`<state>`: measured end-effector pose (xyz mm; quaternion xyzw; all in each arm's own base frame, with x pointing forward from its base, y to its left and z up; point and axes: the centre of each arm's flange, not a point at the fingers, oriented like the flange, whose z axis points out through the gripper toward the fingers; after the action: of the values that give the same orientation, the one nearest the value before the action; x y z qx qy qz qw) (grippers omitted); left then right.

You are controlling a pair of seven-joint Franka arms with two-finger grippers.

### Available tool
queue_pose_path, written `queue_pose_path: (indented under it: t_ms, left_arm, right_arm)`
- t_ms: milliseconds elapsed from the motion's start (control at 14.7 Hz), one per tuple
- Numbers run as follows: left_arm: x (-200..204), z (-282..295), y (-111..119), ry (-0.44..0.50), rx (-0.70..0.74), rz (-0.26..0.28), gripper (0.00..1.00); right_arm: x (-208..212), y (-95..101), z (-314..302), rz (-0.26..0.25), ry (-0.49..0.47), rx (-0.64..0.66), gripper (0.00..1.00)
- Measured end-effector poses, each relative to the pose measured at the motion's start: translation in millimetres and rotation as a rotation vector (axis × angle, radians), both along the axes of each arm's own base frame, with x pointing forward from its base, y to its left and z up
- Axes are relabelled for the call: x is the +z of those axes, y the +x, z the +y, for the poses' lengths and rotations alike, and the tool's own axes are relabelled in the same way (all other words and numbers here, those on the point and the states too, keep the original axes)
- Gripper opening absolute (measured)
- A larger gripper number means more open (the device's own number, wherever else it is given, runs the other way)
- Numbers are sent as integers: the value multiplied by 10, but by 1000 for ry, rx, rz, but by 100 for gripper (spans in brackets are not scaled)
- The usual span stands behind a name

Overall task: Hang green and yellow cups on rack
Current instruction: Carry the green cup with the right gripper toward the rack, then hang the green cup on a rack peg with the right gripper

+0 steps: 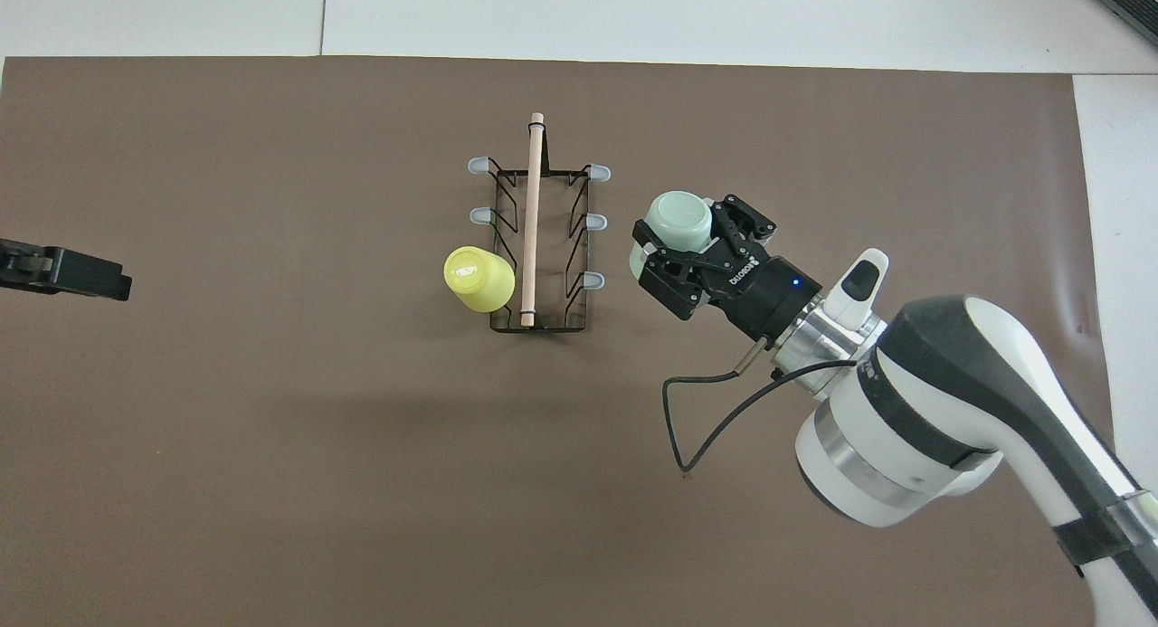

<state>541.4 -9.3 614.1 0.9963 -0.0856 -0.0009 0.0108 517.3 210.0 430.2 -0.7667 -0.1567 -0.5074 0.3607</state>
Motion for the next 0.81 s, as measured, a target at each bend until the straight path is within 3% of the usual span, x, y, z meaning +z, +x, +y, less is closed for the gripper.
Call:
queue_pose_path:
  t_ms: [814]
  left_arm:
    - [1,0,0,0,0,0,100]
  right_arm:
    - [-454,-13,165,-13,-24,-9,63]
